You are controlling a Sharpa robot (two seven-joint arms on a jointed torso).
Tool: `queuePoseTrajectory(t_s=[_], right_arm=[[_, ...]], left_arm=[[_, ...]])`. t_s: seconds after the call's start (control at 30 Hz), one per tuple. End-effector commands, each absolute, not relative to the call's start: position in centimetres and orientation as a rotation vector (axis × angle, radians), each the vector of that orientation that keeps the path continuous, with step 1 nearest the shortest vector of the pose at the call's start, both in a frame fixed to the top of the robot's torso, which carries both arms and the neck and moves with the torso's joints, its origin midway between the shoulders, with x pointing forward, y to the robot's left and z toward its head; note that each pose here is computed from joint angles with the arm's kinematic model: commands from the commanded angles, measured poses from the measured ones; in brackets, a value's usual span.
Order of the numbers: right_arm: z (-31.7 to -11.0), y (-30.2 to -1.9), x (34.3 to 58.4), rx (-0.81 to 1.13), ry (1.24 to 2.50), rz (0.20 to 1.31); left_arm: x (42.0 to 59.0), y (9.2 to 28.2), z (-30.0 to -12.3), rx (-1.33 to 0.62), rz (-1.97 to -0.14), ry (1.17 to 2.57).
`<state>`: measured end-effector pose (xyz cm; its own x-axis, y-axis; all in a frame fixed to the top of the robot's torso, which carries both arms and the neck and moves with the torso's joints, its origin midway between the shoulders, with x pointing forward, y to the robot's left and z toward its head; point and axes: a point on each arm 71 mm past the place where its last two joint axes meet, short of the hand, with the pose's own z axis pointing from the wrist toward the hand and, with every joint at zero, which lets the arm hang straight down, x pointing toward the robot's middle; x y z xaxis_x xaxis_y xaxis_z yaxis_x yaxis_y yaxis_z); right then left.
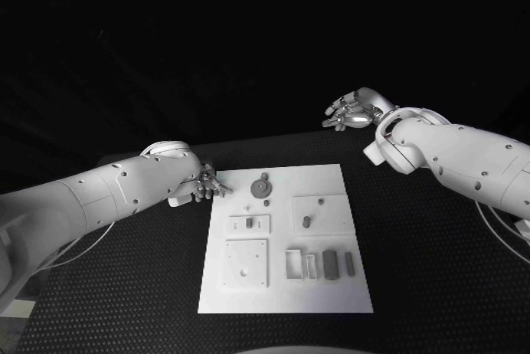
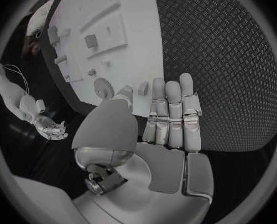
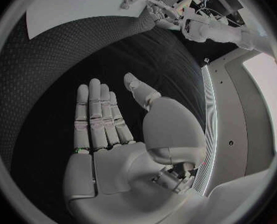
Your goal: Assemble the parts on the task board
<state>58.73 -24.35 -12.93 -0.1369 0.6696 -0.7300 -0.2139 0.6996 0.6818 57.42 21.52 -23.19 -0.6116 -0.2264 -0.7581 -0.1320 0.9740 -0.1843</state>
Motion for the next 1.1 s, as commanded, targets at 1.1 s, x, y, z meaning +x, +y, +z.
queuePoseTrajectory(t_s=[1.1], right_arm=[[-13.22,-23.93,58.68,0.380,1.547,0.813]], left_arm=[[57.56,21.38,-23.33,-0.287,-0.176,2.256]])
